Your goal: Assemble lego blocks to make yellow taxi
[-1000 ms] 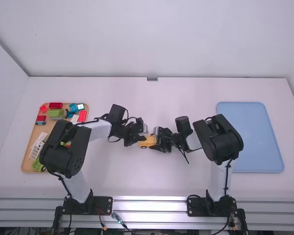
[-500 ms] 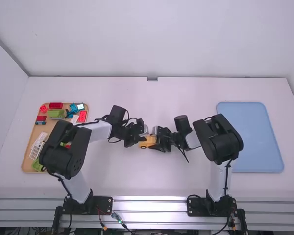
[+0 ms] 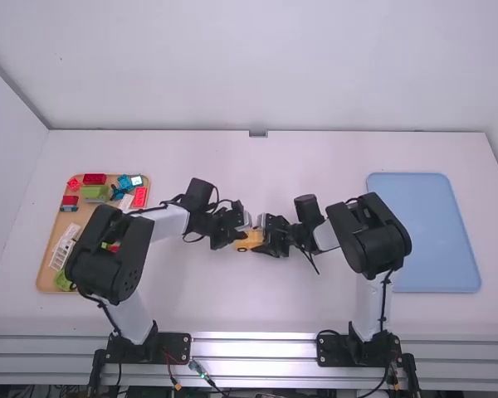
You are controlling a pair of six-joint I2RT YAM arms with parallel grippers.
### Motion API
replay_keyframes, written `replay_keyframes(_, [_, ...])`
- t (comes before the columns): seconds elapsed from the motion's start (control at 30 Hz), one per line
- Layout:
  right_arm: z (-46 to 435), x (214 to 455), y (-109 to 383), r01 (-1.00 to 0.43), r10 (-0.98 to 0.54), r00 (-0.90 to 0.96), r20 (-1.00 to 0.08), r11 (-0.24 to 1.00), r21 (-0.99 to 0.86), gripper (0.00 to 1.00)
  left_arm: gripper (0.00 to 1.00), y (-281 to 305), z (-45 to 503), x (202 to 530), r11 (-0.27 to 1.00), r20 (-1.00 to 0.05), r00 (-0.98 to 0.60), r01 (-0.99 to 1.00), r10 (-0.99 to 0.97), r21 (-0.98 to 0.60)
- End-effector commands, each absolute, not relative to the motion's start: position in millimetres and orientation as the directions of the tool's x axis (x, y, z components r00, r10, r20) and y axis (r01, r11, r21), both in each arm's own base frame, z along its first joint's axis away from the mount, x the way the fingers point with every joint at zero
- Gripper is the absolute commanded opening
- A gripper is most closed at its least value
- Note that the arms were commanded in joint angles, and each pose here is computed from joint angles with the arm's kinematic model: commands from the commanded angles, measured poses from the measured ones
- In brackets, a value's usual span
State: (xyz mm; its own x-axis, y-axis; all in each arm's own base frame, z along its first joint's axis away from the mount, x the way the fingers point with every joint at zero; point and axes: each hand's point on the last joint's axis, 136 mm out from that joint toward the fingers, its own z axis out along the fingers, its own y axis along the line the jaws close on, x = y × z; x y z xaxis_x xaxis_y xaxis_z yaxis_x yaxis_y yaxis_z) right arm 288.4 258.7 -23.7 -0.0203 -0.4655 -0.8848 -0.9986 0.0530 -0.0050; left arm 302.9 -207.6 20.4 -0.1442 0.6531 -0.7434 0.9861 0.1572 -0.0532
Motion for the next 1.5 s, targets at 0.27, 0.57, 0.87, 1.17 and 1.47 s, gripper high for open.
replay_keyframes(0.27, [-31, 296, 254, -0.996, -0.489, -0.055, -0.871, 0.094, 0.010, 0.45, 0.99, -185, 115, 340, 0.271, -0.751, -0.065, 0.950, 0.657, 0.155])
replay_keyframes(0.57, [-31, 300, 252, -0.995, -0.487, -0.052, -0.872, 0.103, 0.002, 0.56, 0.99, -115, 156, 396, 0.784, -0.779, -0.448, 0.614, 0.438, 0.088])
replay_keyframes(0.87, [-31, 306, 250, -0.991, -0.512, -0.075, -0.856, 0.130, 0.009, 0.99, 0.99, -20, 141, 407, 0.993, -0.720, -0.694, 0.095, 0.020, -0.064])
replay_keyframes(1.17, [6, 319, 217, -0.963, -0.660, -0.213, -0.720, 0.266, 0.042, 0.99, 0.99, 53, 113, 372, 0.965, -0.585, -0.771, -0.248, -0.251, -0.087])
replay_keyframes(1.47, [57, 336, 194, -0.929, -0.740, -0.201, -0.642, 0.351, -0.114, 0.99, 0.99, 119, 85, 301, 0.405, -0.327, -0.326, -0.889, -0.887, -0.212])
